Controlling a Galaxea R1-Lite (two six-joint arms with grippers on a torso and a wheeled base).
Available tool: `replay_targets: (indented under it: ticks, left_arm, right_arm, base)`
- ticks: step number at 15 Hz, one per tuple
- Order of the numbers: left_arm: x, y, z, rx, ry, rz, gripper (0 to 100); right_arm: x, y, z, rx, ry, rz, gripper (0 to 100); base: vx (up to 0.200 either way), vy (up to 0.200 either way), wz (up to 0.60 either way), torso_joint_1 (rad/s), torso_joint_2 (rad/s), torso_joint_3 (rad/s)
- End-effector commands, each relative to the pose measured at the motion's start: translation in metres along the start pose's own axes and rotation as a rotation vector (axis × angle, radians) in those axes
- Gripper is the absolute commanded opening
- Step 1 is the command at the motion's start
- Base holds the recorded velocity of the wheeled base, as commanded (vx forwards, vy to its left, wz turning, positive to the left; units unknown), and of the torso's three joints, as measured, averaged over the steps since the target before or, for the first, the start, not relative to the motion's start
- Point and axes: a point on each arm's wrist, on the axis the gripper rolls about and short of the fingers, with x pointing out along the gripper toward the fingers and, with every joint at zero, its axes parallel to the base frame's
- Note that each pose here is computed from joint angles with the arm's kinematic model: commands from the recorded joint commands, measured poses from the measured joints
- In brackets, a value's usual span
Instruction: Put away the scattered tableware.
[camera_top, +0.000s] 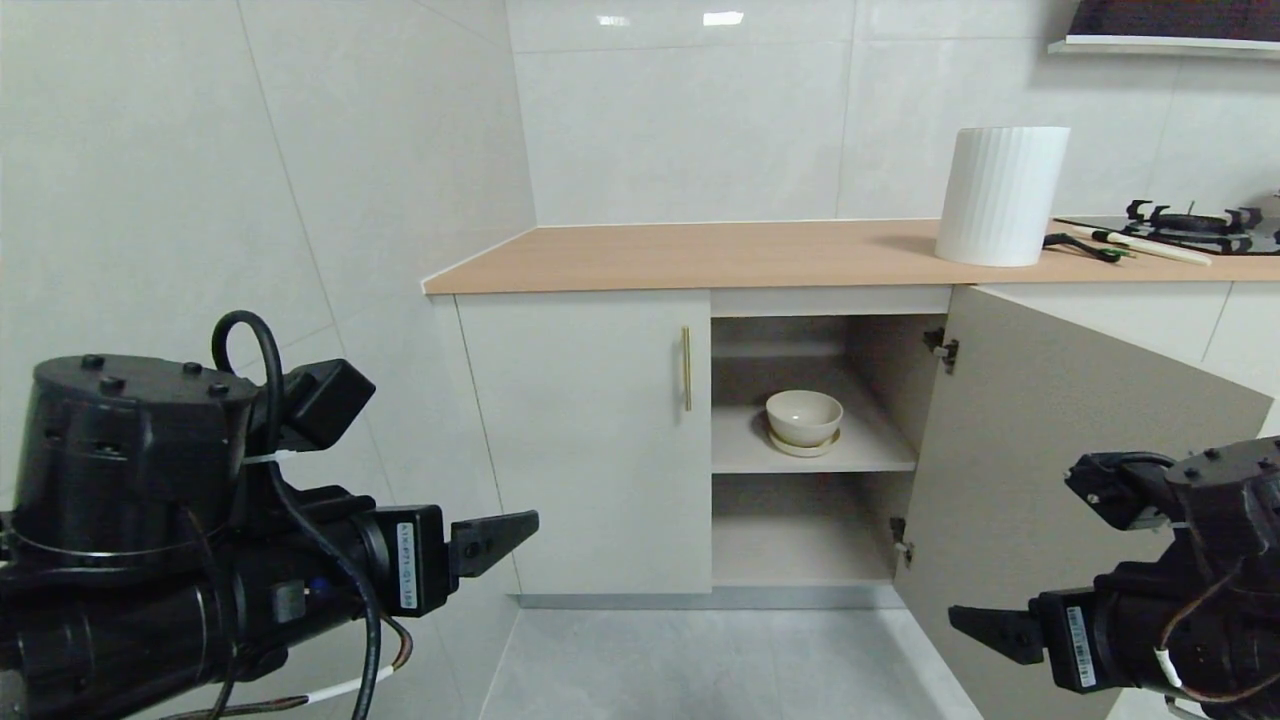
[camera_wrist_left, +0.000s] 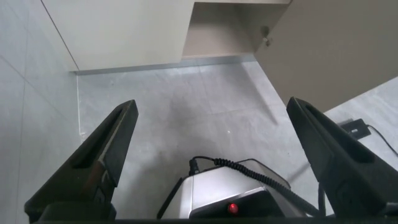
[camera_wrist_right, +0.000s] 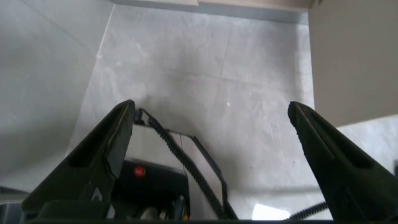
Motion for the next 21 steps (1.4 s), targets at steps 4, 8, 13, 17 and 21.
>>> replay_targets:
  ticks: [4, 8, 13, 17, 21]
  left_arm:
    - [0.000, 0.001, -0.001, 0.024, 0.002, 0.005, 100]
    - [0.001, 0.001, -0.001, 0.024, 0.005, 0.004, 100]
    - [0.001, 0.001, -0.001, 0.024, 0.005, 0.004, 100]
    - [0.001, 0.001, -0.002, 0.028, 0.008, 0.006, 100]
    - [0.000, 0.001, -0.002, 0.027, 0.005, 0.004, 100]
  right_arm:
    - [-0.011, -0.003, -0.003, -0.001, -0.013, 0.001, 100]
    - [-0.012, -0.007, -0.005, -0.018, 0.027, -0.030, 100]
    - [0.001, -0.037, 0.006, 0.084, 0.038, -0.163, 100]
    - [0.000, -0.068, 0.016, 0.111, 0.032, -0.237, 100]
    - [0.004, -0.114, 0.024, 0.161, 0.051, -0.399, 100]
  base:
    - [0.000, -0.200, 0.00, 0.002, 0.00, -0.001]
    - [0.000, -0.200, 0.00, 0.005, 0.00, -0.005]
    - [0.000, -0.200, 0.00, 0.001, 0.00, 0.001]
    - [0.000, 0.000, 0.00, 0.000, 0.00, 0.000]
    - [0.000, 0.000, 0.00, 0.000, 0.00, 0.000]
